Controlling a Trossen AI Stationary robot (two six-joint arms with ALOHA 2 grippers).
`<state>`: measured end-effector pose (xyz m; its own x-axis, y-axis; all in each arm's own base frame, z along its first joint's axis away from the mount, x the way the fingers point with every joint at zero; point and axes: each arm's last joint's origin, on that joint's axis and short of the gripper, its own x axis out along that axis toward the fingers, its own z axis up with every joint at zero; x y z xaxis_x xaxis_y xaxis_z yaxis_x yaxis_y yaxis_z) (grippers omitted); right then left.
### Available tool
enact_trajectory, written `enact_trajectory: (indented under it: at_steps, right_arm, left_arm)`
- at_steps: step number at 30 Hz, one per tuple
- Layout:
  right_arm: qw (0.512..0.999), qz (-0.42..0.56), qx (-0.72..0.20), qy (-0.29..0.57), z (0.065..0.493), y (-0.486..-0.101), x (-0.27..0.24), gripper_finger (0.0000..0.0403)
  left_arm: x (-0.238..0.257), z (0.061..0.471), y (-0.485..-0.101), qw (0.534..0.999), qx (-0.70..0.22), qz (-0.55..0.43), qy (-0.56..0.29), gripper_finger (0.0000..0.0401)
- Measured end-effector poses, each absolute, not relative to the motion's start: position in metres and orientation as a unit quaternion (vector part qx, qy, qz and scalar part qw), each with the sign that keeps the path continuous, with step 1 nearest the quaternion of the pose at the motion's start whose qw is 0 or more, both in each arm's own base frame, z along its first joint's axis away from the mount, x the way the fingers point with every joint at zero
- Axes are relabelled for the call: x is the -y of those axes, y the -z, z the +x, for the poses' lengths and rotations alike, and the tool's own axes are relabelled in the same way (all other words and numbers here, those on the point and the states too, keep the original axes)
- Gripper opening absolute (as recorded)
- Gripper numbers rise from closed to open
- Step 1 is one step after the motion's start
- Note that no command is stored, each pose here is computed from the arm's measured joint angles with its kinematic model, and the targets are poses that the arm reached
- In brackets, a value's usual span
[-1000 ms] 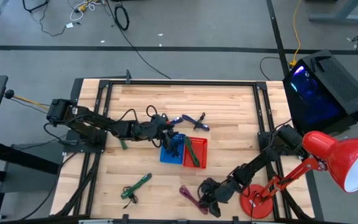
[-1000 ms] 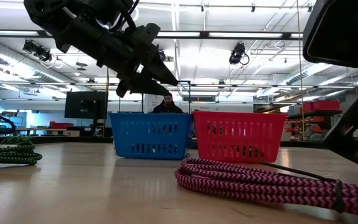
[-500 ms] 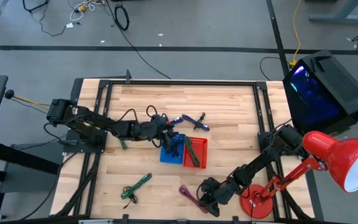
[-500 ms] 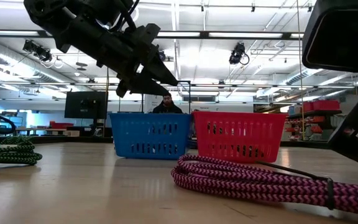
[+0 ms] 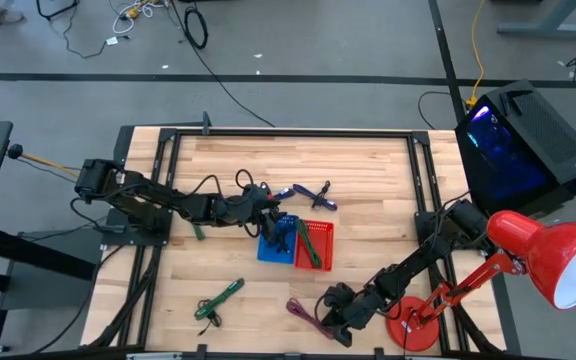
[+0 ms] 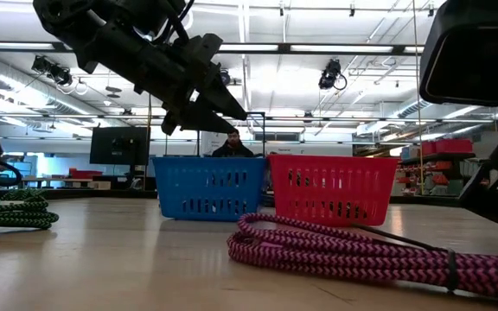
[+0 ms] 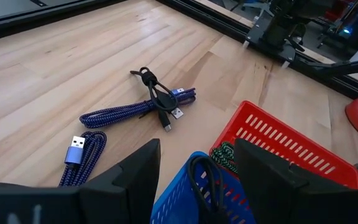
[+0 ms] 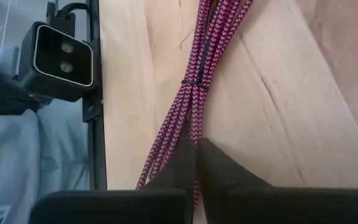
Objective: Pick & Place USB Port
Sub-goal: Put the black and pink USB cable into the red basket
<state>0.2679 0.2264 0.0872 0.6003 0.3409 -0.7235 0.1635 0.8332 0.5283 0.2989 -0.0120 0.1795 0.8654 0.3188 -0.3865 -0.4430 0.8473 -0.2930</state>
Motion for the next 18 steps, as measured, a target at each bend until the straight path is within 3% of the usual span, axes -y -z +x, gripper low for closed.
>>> enact_trajectory:
  at_steps: [8,18]
  right_arm:
    - [0.855,0.271,-0.436,-0.077,0.272,-0.092,-0.223,0.0002]
    - [0.886,0.211,-0.409,-0.046,0.266,-0.141,-0.201,0.0000]
  left_arm:
    - [0.012,0.299,-0.179,0.947,-0.164,-0.190,-0.201,0.0211]
    - [0.012,0.299,-0.179,0.946,-0.163,-0.192,-0.202,0.0211]
